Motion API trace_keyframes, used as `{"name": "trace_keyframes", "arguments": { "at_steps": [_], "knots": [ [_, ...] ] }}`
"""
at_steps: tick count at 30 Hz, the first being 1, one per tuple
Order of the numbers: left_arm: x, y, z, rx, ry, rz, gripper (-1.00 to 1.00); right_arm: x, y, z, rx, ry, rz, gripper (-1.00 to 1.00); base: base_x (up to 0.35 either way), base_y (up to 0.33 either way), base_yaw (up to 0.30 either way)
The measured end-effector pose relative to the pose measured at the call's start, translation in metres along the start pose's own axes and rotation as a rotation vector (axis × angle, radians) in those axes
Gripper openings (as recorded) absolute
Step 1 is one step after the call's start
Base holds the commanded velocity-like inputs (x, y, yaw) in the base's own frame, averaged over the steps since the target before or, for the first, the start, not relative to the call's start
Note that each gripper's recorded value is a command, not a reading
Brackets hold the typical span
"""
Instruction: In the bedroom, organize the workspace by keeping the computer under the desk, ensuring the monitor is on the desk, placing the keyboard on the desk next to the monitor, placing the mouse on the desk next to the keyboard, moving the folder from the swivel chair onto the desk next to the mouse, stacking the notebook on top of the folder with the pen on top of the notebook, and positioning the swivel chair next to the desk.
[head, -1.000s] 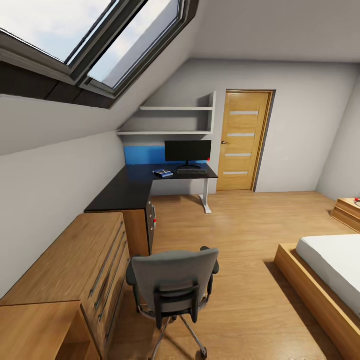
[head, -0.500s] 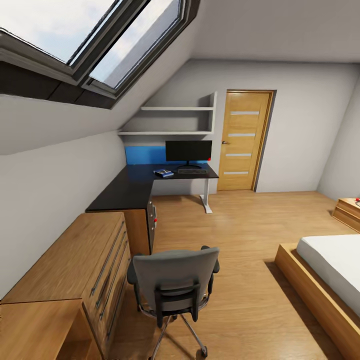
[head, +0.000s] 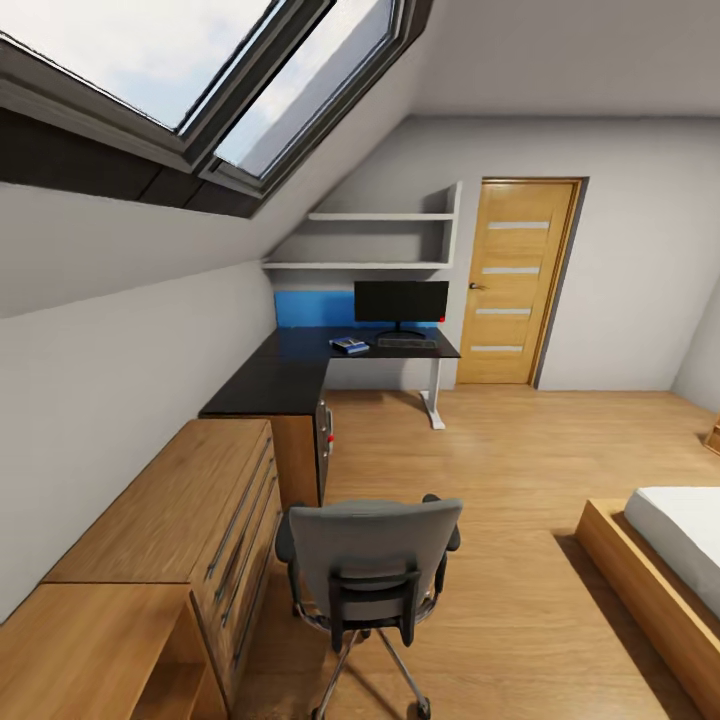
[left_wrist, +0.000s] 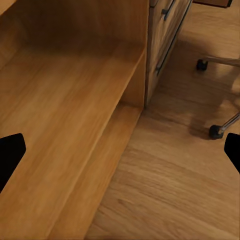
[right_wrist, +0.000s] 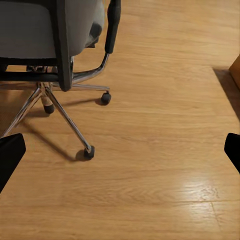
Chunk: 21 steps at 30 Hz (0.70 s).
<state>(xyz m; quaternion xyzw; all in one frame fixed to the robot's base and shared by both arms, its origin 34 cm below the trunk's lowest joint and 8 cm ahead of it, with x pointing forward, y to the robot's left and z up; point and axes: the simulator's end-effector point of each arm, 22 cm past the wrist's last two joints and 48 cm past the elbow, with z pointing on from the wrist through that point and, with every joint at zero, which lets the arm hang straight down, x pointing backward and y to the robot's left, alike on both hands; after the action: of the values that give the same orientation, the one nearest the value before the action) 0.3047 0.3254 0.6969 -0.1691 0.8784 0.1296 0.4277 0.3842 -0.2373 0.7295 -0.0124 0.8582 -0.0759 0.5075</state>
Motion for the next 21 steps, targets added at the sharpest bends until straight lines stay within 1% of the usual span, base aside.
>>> {"name": "trace_keyframes", "arguments": {
  "at_steps": [9, 10, 11, 12, 13, 14, 15, 16, 19, 21],
  "knots": [
    [0.002, -0.002, 0.003, 0.005, 0.003, 0.0, 1.0, 0.002, -0.002, 0.003, 0.003, 0.001, -0.003, 1.0, 0.0, 0.0, 0.004],
    [0.004, -0.004, 0.004, 0.008, 0.011, 0.002, 1.0, 0.003, -0.002, 0.004, 0.004, 0.001, -0.003, 1.0, 0.0, 0.0, 0.0],
    [0.011, -0.049, 0.008, 0.07, 0.096, -0.03, 1.0, 0.003, -0.004, 0.005, 0.004, -0.001, -0.004, 1.0, 0.0, 0.0, 0.0],
    [0.009, -0.06, 0.012, 0.081, 0.108, -0.047, 1.0, 0.003, -0.003, 0.006, 0.003, -0.002, -0.004, 1.0, 0.0, 0.0, 0.0],
    [0.002, -0.091, 0.022, 0.134, 0.172, -0.07, 1.0, -0.003, 0.001, 0.01, -0.002, -0.018, 0.005, 1.0, 0.0, 0.0, 0.0],
    [-0.008, -0.107, 0.026, 0.165, 0.179, -0.075, 1.0, -0.006, 0.002, 0.012, 0.0, -0.024, 0.012, 1.0, 0.0, 0.0, 0.0],
    [-0.008, -0.111, 0.028, 0.172, 0.191, -0.074, 1.0, -0.007, 0.002, 0.014, 0.002, -0.027, 0.016, 1.0, 0.0, 0.0, 0.0],
    [-0.01, -0.127, 0.031, 0.206, 0.25, -0.055, 1.0, -0.008, 0.003, 0.017, 0.008, -0.022, 0.02, 1.0, 0.0, 0.0, 0.0],
    [-0.027, -0.148, 0.044, 0.235, 0.274, -0.047, 1.0, 0.0, -0.005, 0.025, 0.021, 0.023, -0.001, 1.0, 0.0, 0.0, 0.0],
    [-0.039, -0.159, 0.052, 0.249, 0.279, -0.045, 1.0, -0.003, -0.007, 0.035, 0.025, 0.032, -0.01, 1.0, 0.0, 0.0, 0.0]
  ]
}}
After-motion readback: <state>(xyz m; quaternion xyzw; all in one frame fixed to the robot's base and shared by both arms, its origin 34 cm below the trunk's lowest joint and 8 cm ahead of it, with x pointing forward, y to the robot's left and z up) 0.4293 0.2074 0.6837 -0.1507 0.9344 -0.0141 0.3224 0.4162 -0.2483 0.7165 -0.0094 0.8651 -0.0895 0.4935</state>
